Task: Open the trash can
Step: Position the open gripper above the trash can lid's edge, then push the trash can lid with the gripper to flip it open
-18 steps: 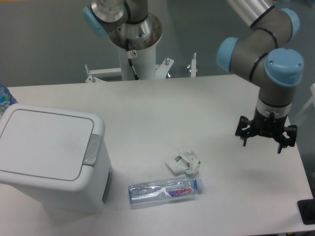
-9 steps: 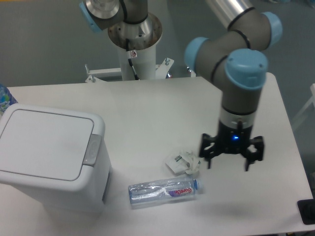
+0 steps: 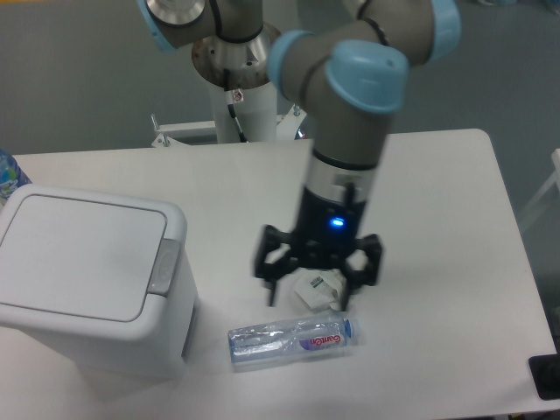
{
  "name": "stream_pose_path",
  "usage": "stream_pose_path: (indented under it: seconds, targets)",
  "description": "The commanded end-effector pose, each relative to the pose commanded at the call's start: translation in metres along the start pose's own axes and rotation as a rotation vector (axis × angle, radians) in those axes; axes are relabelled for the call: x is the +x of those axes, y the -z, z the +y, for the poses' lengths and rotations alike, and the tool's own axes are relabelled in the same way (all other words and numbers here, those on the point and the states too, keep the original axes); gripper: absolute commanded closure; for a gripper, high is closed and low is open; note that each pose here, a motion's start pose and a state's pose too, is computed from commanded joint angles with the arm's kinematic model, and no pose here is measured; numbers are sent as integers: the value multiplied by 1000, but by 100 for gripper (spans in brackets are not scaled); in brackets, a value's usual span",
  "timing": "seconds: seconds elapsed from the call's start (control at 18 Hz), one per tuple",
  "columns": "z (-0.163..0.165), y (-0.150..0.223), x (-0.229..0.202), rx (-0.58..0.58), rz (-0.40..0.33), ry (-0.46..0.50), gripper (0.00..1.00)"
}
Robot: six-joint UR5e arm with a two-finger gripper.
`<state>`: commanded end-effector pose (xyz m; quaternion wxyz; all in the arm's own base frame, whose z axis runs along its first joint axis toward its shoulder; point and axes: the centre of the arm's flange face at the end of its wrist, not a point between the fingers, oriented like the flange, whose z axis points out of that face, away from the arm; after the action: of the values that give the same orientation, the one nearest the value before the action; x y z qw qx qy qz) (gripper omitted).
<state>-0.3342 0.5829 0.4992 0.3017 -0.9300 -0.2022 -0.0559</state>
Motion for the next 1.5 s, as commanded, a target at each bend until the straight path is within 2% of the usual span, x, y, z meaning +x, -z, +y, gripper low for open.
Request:
stream_pose_path:
  seconds: [0.33, 0.78, 1.5]
  targets:
    - [21, 10, 33, -15, 13, 3, 0]
    - [28, -16, 23, -54, 3, 8, 0]
    - [29, -14, 31, -57, 8, 7, 0]
